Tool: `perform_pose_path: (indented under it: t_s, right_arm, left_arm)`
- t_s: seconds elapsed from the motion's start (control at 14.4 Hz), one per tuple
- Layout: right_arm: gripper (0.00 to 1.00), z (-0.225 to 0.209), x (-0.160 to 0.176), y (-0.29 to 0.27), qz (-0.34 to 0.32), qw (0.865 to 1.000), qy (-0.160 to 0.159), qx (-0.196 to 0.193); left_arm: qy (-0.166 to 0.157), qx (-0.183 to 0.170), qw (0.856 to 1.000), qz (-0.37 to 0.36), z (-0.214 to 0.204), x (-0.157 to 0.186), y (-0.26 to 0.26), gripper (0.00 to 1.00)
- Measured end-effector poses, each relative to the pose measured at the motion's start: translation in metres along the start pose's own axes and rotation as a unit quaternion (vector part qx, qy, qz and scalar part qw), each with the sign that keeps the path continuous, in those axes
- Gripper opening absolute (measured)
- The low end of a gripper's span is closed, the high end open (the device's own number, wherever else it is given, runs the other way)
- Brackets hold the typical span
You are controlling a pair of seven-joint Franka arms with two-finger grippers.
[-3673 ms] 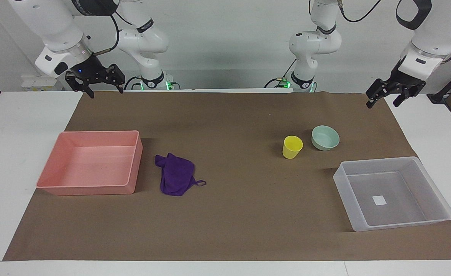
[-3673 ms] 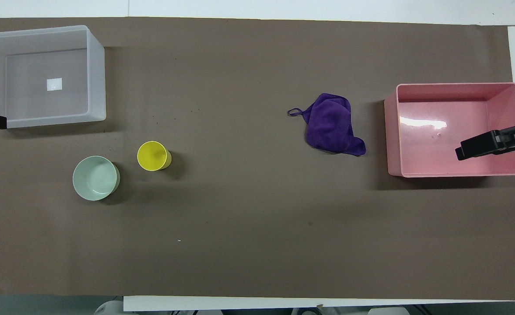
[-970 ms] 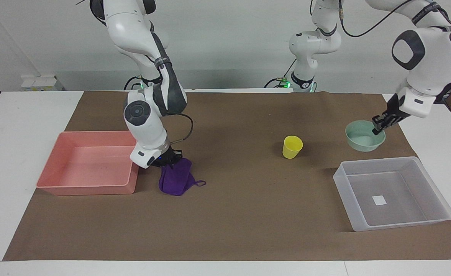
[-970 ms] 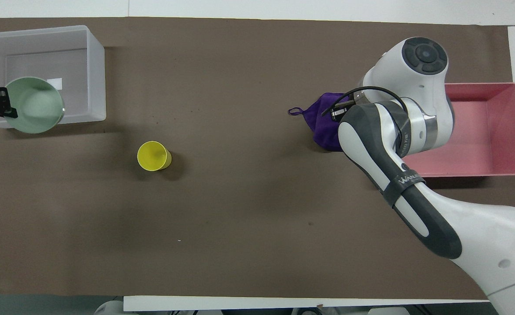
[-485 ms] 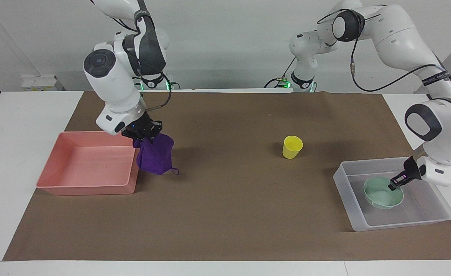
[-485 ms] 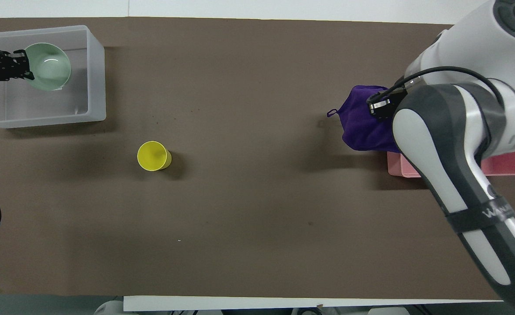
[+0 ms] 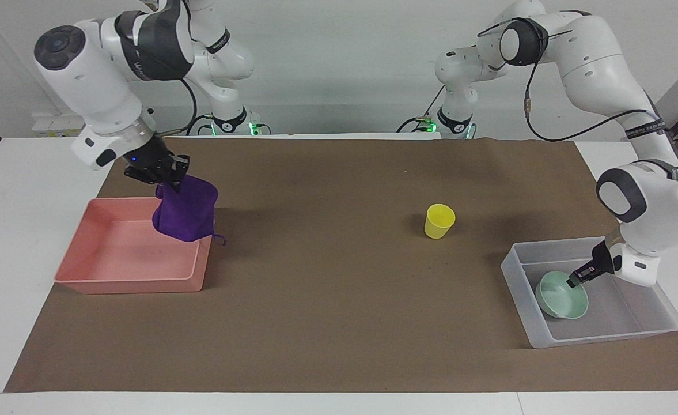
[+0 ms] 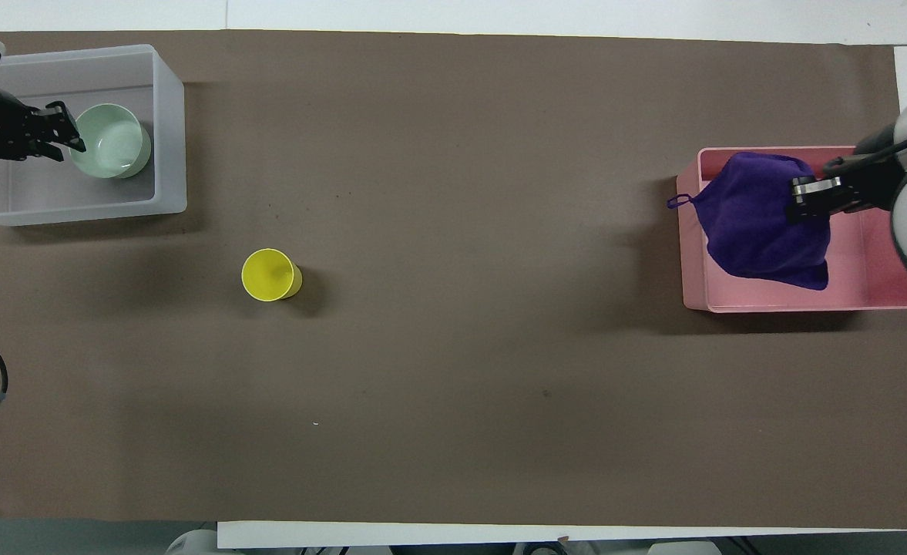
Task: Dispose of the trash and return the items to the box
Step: 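Grasp the yellow cup with the left gripper while the right gripper releases the cloth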
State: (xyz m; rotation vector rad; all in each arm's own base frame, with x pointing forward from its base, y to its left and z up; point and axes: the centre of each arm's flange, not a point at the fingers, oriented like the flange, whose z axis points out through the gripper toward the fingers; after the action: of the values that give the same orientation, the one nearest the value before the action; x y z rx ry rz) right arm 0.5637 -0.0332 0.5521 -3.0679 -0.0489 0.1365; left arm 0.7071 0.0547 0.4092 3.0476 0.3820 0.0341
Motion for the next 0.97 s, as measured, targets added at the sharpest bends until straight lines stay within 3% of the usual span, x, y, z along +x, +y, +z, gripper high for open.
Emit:
perform_pose_path:
  t_s: [0.14,0.28,0.35,0.49,0.69,0.9,0.97]
  right_arm:
    - [0.04,0.007,-0.005,0.034,0.008,1.0,-0.007,0.003]
    - [0.04,0.025,-0.008,0.062,0.014,1.0,-0.006,0.004]
    - [0.04,0.039,-0.009,0.075,0.015,1.0,-0.003,0.004]
    - [0.04,0.075,-0.009,0.087,0.018,1.0,-0.006,0.006]
    - [0.06,0.116,-0.002,0.091,0.02,1.0,-0.011,0.007]
    - [0.1,0.139,0.001,0.091,0.02,1.0,-0.002,0.005]
    - [0.2,0.144,0.001,0.092,0.019,1.0,-0.003,0.004]
  left_arm:
    - [0.013,-0.006,1.0,0.02,-0.072,-0.023,0.041,0.71]
    - [-0.021,0.003,0.999,0.034,-0.112,-0.079,0.095,0.96]
    - [-0.039,0.011,0.998,0.04,-0.113,-0.111,0.123,1.0]
    - [-0.068,0.03,0.996,0.051,-0.08,-0.18,0.174,1.0]
    - [-0.048,0.028,0.997,0.047,-0.007,-0.26,0.204,1.0]
    - [-0.044,0.028,0.998,0.039,0.026,-0.287,0.179,1.0]
    - [-0.045,0.028,0.998,0.037,0.03,-0.29,0.173,0.99]
